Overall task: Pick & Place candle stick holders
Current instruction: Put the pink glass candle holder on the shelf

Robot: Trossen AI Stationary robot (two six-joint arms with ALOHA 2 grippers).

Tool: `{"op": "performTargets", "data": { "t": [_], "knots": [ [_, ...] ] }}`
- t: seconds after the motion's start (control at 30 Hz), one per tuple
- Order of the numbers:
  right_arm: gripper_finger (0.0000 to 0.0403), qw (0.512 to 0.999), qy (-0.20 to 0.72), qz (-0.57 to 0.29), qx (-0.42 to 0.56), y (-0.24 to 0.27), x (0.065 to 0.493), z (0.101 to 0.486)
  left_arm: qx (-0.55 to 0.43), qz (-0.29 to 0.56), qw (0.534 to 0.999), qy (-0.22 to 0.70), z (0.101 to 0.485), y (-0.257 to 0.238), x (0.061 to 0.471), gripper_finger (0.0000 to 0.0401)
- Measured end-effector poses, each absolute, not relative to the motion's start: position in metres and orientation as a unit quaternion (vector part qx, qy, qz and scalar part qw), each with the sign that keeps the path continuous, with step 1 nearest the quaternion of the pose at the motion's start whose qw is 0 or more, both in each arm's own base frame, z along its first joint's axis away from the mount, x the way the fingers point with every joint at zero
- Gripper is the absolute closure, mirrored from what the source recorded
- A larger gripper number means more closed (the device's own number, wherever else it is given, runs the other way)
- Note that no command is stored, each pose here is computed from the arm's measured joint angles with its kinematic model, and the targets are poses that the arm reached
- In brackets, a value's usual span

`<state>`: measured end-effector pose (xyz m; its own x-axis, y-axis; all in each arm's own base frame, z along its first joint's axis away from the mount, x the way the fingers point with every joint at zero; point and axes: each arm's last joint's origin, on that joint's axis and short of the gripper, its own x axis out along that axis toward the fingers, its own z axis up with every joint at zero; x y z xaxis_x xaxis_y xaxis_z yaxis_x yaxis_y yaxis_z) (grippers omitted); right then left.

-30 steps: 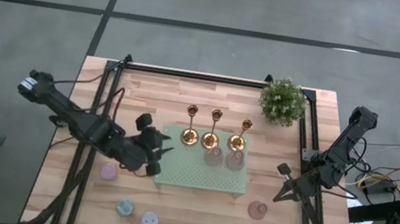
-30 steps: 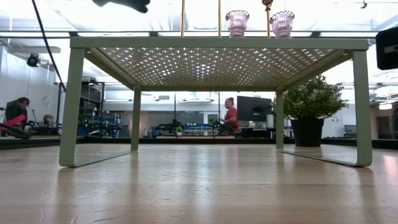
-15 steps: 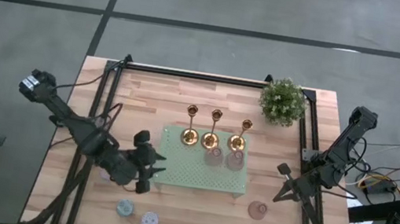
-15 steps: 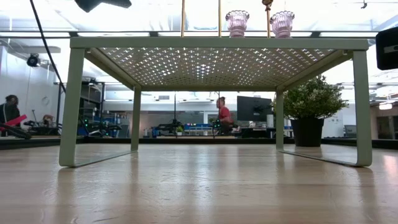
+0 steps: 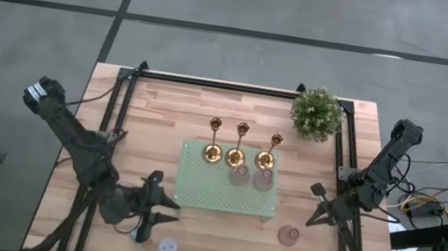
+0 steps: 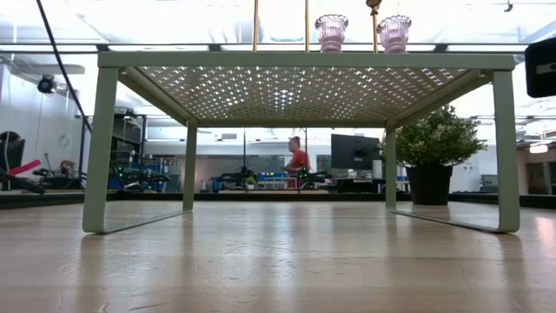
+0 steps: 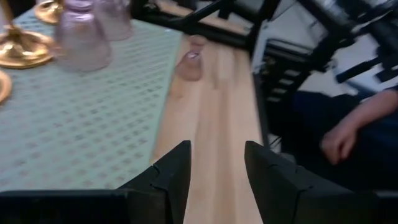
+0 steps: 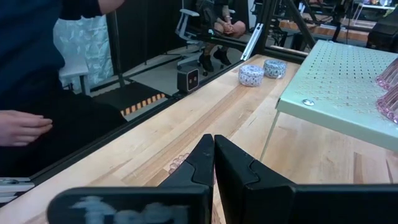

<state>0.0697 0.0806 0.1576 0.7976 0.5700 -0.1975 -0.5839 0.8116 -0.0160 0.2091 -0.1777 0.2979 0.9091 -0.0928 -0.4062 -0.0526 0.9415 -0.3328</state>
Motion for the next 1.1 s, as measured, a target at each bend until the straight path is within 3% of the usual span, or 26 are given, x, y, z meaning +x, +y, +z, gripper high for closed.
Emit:
{"op": "performTargets", "data": {
  "t": [0.23, 0.4, 1.1],
  "knots": [
    [0.0394, 0.947, 0.092, 0.305, -0.038, 0.081, 0.07, 0.158, -0.197, -0.037, 0.967, 0.16, 0.281, -0.183, 0.21, 0.0247],
    [0.0394, 0.947, 0.092, 0.304, -0.037, 0.081, 0.07, 0.158, -0.161, -0.051, 0.976, 0.137, 0.271, -0.189, 0.216, 0.0247],
    [0.0394, 0.947, 0.092, 0.305, -0.038, 0.081, 0.07, 0.158, -0.12, -0.045, 0.986, 0.103, 0.253, -0.206, 0.241, 0.0247]
  ]
}}
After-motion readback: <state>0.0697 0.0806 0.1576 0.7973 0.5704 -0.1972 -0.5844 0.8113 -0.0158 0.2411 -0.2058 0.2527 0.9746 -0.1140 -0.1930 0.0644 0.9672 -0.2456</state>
